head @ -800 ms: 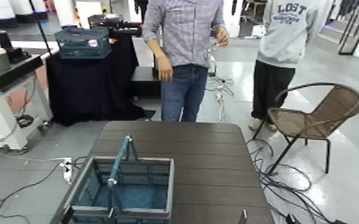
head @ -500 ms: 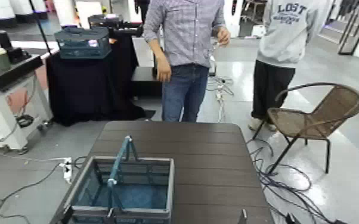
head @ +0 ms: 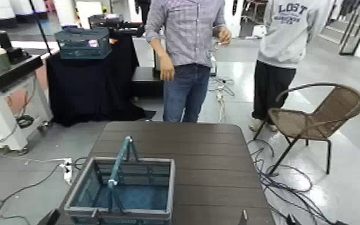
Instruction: Grasp the handle of the crate.
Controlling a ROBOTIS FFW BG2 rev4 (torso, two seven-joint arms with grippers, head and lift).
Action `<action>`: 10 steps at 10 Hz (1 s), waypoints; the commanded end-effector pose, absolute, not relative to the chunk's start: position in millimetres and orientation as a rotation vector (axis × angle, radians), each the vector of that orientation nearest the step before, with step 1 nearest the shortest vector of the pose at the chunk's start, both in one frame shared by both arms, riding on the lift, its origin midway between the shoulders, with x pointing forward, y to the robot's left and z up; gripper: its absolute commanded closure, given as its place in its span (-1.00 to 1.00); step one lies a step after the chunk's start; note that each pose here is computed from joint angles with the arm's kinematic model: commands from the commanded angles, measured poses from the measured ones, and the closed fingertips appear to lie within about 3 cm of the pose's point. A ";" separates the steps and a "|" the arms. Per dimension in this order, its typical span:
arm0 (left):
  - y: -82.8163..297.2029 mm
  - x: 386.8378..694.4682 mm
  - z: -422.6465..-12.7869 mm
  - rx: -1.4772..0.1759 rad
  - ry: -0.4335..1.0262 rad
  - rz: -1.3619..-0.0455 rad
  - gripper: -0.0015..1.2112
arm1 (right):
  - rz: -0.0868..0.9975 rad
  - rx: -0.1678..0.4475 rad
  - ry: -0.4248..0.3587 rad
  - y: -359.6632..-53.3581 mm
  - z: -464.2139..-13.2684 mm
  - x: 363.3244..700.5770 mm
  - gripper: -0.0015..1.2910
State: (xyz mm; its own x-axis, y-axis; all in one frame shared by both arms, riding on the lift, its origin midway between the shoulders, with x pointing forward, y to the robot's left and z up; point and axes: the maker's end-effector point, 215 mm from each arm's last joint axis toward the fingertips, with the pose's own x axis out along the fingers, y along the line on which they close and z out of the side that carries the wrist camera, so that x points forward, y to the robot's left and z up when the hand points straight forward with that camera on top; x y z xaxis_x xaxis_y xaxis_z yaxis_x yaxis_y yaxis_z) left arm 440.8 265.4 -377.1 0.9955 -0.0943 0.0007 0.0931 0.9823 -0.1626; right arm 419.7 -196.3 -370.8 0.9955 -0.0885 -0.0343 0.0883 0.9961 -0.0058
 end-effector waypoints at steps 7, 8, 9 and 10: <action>292.7 474.3 -354.5 -0.315 0.106 -0.273 -0.82 | -0.073 -0.004 0.033 -189.4 -370.5 423.8 -0.77; 298.0 478.5 -351.6 -0.332 0.139 -0.318 -0.82 | -0.071 -0.006 0.032 -188.4 -369.9 424.6 -0.77; 305.0 479.8 -353.5 -0.366 0.185 -0.346 -0.82 | -0.068 -0.004 0.033 -187.6 -369.8 425.5 -0.77; 314.4 483.4 -351.7 -0.393 0.221 -0.366 -0.82 | -0.066 -0.003 0.035 -186.8 -370.8 425.3 -0.77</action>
State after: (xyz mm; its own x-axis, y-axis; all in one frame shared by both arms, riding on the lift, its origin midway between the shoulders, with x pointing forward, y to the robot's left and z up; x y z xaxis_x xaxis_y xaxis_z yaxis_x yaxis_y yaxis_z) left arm 480.9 306.4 -351.7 0.9167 -0.3822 -0.1163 0.3119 0.8667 -0.3892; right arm 425.3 -187.3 -370.2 0.9971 -0.0678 -0.0338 0.0677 0.9977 -0.0046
